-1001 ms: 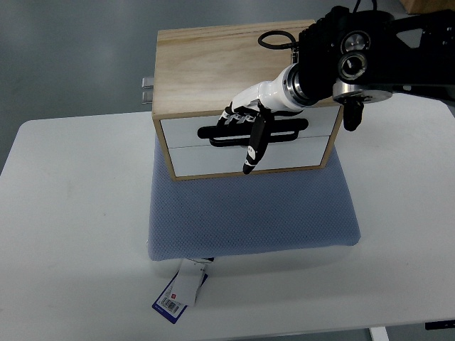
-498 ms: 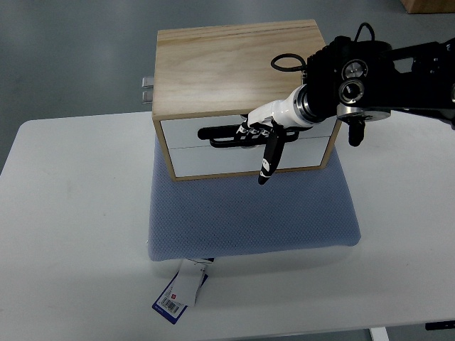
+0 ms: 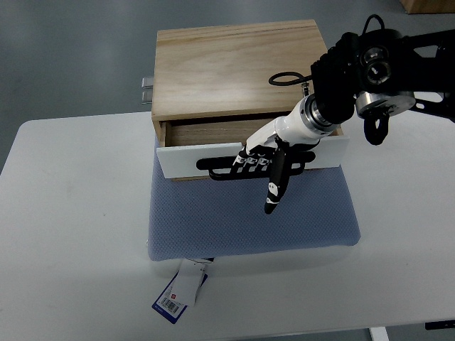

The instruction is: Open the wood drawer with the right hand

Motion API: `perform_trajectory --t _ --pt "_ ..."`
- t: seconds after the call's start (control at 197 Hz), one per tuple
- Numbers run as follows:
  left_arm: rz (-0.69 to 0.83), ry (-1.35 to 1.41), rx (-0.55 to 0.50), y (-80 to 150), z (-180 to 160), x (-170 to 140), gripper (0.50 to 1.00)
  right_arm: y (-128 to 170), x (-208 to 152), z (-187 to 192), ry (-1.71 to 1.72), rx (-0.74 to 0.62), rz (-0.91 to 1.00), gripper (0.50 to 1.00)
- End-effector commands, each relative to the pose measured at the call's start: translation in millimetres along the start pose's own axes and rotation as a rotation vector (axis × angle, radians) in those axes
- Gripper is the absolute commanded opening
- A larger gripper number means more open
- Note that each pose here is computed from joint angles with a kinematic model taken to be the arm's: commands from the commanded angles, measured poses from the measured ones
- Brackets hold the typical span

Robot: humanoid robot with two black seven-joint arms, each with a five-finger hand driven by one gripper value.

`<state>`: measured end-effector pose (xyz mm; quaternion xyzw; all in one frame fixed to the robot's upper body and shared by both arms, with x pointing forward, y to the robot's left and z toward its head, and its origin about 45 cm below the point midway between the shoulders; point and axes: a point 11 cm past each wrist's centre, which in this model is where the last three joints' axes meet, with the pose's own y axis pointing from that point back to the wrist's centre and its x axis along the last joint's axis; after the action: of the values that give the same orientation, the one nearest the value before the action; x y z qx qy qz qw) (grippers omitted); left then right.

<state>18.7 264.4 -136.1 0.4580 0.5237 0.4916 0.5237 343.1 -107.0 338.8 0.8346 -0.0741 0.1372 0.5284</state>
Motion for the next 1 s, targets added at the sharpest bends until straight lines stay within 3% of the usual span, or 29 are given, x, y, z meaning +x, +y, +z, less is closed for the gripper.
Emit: perform_trajectory --t 0.0,0.595,0.838,0.955,0.96,0.996 --pt "0.0 0.002 -0.001 0.0 0.3 0.0 1.0 3.3 -5.4 -3.9 0.016 0.011 -0.02 0.944" --pt "0.001 0.002 0.0 0.0 0.1 0.2 1.0 35.5 -30.4 0.6 0.039 0.067 -0.107 0.944" --pt "0.0 0.0 0.0 0.0 0.1 -0.4 1.0 52.7 -20.7 -6.4 0.045 0.097 -0.057 0.944" --pt "0.0 0.0 0.0 0.0 0.1 -0.4 1.0 74.8 -11.6 -22.4 0.048 0.158 -0.018 0.944" --pt "0.0 0.0 0.0 0.0 0.1 -0.4 1.0 86.7 -6.1 -31.8 0.056 0.187 0.012 0.944" --pt "0.0 0.0 0.0 0.0 0.1 -0.4 1.0 94.6 -1.1 -37.1 0.061 0.203 0.039 0.944"
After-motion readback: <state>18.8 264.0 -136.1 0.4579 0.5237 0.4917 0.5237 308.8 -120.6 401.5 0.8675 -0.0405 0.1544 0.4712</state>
